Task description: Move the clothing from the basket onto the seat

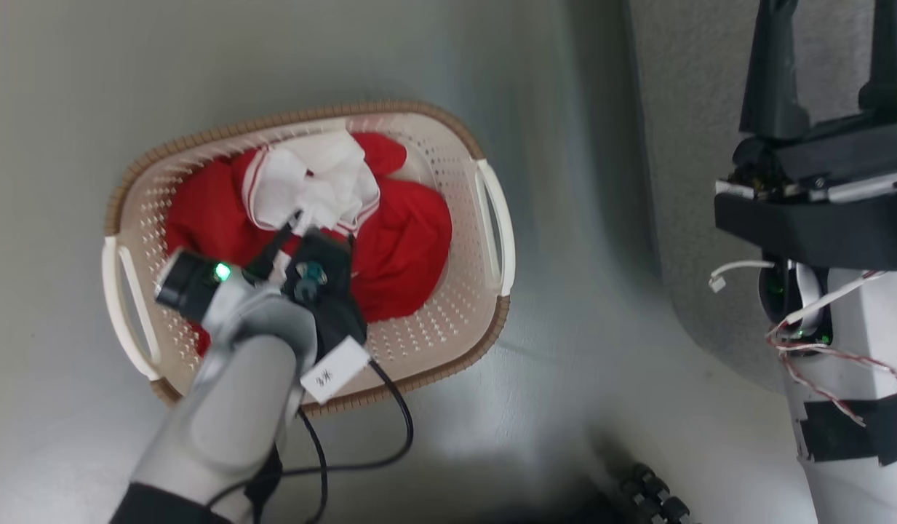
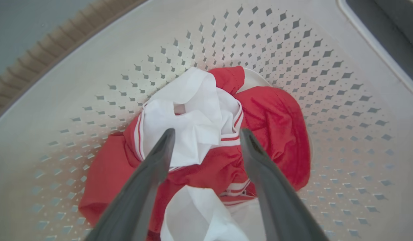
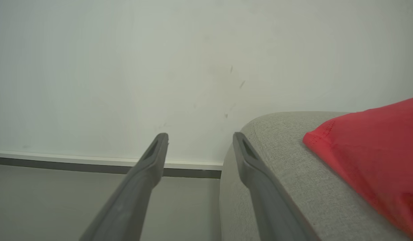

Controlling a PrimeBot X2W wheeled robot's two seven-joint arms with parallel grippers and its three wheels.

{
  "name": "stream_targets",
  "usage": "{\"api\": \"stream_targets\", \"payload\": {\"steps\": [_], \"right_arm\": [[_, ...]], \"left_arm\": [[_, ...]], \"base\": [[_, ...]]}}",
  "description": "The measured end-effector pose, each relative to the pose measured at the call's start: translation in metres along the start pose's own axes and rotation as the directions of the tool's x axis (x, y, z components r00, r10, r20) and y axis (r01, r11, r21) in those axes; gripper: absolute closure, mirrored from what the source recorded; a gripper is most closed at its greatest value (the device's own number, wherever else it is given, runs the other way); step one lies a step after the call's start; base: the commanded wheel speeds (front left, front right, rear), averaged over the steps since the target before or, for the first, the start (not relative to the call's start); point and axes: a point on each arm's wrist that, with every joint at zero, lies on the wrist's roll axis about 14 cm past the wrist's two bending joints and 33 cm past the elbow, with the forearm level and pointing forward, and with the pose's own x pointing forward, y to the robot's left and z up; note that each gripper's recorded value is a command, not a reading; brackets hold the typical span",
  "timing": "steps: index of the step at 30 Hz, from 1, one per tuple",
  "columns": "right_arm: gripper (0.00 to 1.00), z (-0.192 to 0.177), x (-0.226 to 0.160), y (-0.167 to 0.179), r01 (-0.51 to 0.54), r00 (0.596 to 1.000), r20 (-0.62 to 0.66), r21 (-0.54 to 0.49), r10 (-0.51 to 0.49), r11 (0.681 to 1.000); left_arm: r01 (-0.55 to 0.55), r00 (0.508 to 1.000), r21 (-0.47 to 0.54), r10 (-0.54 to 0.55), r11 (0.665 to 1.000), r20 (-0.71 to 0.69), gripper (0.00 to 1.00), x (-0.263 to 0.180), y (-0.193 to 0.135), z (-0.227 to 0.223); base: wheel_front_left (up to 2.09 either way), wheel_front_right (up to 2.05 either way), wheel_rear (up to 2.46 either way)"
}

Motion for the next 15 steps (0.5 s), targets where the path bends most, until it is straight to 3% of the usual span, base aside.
{"api": "stream_targets", "payload": {"steps": [8,15], "right_arm": [[0.00,-0.050,0.007,0.005,-0.019,0.998,-0.065,-0.005,0.019,1.000],[0.00,-0.066,0.009,0.009,-0.033,0.996,-0.084,-0.008,0.033,0.999]], "left_arm": [[-0.002,0.995,-0.025,-0.001,1.000,-0.096,0.00,0.027,0.006,-0.045],[-0.005,0.993,-0.019,0.003,1.000,-0.114,0.00,0.037,0.008,-0.056]], "base": [[0.00,0.00,0.00],[0.00,0.00,0.00]]}}
